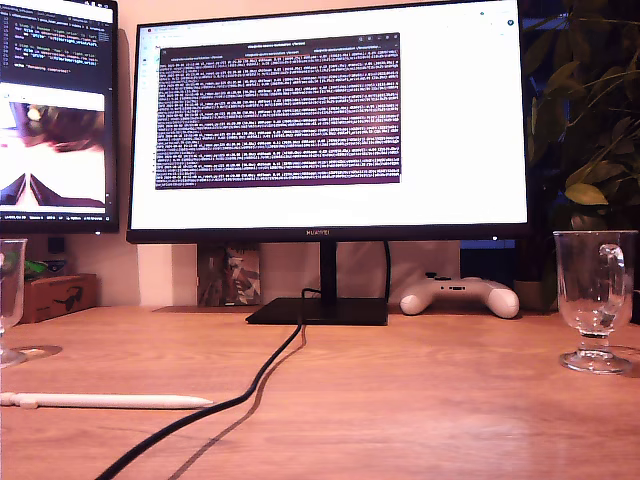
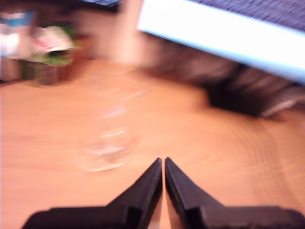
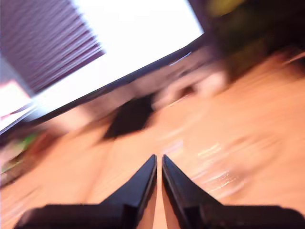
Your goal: Pick the small glass cups in front of you with each of your hands, and place them behind the white pen
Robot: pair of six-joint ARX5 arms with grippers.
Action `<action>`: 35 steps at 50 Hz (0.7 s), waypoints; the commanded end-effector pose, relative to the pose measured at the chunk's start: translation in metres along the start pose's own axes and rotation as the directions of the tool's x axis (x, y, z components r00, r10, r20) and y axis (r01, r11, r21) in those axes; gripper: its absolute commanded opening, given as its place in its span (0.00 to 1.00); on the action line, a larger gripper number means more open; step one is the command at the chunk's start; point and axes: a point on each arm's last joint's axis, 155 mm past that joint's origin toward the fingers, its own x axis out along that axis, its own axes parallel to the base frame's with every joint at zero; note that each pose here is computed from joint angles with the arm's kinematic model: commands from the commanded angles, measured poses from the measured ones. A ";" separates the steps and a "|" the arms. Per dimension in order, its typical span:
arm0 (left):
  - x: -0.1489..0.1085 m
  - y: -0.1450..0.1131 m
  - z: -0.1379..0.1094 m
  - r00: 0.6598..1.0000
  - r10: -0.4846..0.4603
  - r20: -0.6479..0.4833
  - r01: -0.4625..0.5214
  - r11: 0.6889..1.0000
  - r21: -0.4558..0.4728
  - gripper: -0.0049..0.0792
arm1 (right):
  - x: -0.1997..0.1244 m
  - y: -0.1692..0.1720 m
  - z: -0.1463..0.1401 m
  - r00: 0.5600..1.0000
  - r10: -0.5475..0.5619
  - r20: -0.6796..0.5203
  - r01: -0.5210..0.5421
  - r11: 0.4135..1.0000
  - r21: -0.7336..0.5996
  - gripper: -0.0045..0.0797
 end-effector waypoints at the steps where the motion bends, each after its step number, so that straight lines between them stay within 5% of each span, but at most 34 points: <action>1: -0.003 -0.014 0.008 0.998 -0.056 0.011 0.057 0.998 -0.017 0.04 | -0.008 0.020 0.019 0.999 0.048 0.021 -0.047 0.999 -0.005 0.04; 10: -0.017 -0.036 0.026 0.995 -0.101 -0.017 0.100 0.994 -0.047 0.04 | -0.026 0.037 0.039 0.999 0.022 -0.034 -0.022 1.000 0.012 0.05; 20: -0.029 -0.047 0.026 0.981 -0.083 -0.174 0.066 0.992 -0.104 0.04 | -0.048 0.072 0.094 0.994 0.079 0.072 -0.084 0.994 0.063 0.05; 28: -0.029 -0.052 0.021 0.938 -0.062 -0.342 0.021 0.992 -0.122 0.04 | -0.043 0.063 0.079 0.992 -0.024 -0.123 0.036 0.995 0.098 0.04; 35: -0.021 -0.043 0.022 0.884 0.011 -0.467 -0.020 1.000 -0.016 0.04 | -0.032 0.045 0.052 0.926 -0.131 -0.353 0.164 0.984 0.065 0.04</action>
